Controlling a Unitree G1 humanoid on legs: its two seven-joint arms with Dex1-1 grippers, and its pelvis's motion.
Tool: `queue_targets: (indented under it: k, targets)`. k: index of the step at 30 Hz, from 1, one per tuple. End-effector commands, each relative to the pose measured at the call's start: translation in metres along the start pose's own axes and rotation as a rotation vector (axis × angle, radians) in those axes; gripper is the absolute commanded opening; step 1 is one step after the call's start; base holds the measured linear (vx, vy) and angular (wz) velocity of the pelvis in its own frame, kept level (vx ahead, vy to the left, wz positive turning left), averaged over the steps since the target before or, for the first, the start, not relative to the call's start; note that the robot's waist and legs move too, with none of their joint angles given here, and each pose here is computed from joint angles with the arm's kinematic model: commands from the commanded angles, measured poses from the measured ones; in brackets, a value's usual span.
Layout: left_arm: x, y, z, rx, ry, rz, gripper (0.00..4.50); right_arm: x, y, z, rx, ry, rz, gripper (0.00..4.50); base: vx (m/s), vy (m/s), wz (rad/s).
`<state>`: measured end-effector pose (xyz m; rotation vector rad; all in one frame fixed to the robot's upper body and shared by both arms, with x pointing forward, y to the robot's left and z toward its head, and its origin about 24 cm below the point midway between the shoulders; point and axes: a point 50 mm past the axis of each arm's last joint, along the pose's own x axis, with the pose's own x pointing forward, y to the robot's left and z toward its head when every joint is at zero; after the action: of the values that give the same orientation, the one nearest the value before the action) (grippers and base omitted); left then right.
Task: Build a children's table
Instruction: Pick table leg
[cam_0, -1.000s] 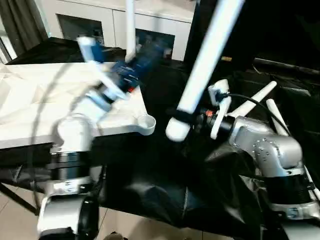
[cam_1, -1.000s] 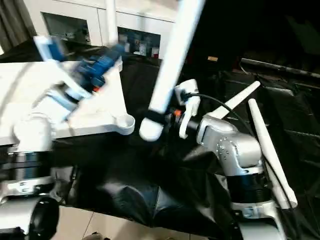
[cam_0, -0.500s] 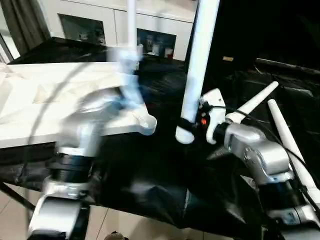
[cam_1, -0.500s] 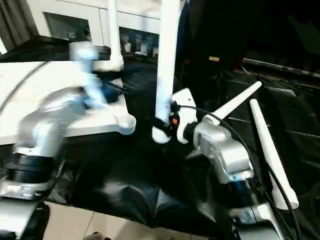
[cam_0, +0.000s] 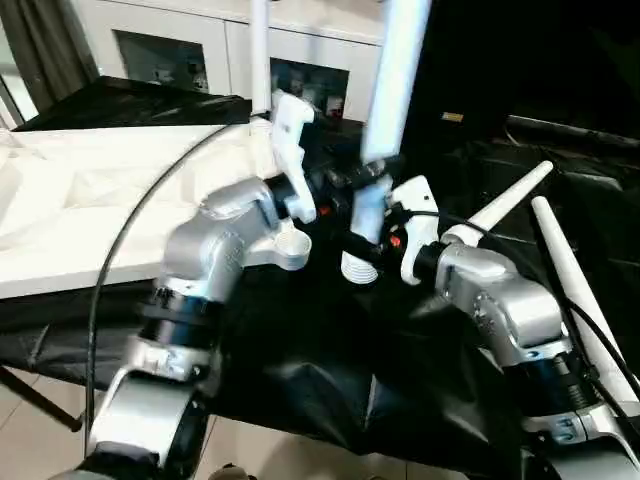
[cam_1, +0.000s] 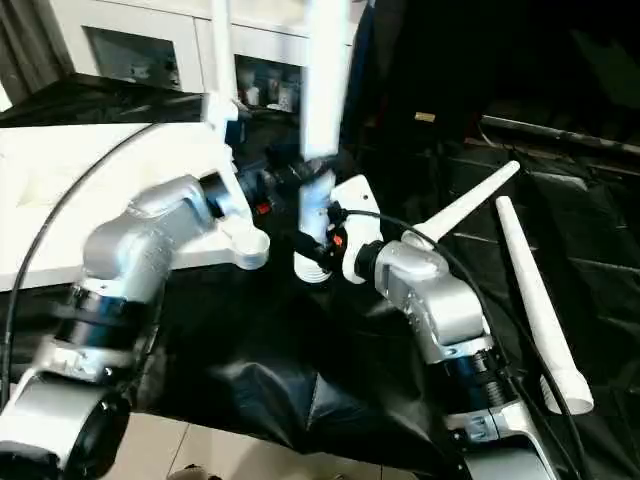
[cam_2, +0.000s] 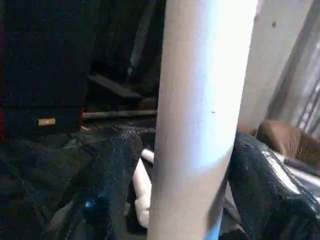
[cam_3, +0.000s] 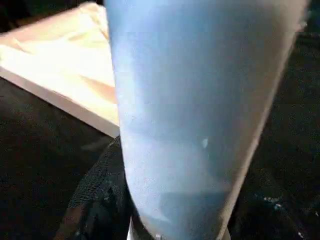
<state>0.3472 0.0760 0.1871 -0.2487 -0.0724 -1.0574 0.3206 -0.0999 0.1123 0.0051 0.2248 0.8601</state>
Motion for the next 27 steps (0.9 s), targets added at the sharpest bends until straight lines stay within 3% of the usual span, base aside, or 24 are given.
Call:
queue_targets:
  k: [1, 4, 5, 8, 15, 27]
  targets:
    - [0.0, -0.001, 0.006, -0.012, -0.007, -0.03, 3.04, -0.003, 0.001, 0.009, -0.02, -0.039, 0.041, 1.91, 0.0, 0.0, 0.0]
    - [0.002, 0.001, 0.004, -0.028, -0.012, -0.024, 3.04, -0.004, 0.002, 0.009, -0.026, -0.031, 0.065, 1.91, 0.0, 0.0, 0.0]
    - [0.004, 0.0, 0.008, -0.057, -0.038, -0.036, 2.75, -0.005, 0.003, 0.01, -0.022, -0.034, 0.082, 1.91, 0.0, 0.0, 0.0]
    - [0.006, 0.0, 0.009, -0.073, -0.036, -0.054, 2.65, -0.006, 0.004, 0.01, -0.014, -0.038, 0.104, 1.91, 0.0, 0.0, 0.0]
    - [0.006, -0.002, 0.009, -0.056, -0.014, -0.073, 1.96, -0.009, 0.003, 0.011, -0.003, -0.044, 0.112, 1.91, 0.0, 0.0, 0.0]
    - [0.01, -0.009, 0.009, 0.01, 0.039, -0.117, 1.84, -0.009, 0.001, 0.012, -0.023, -0.039, 0.104, 1.91, 0.0, 0.0, 0.0]
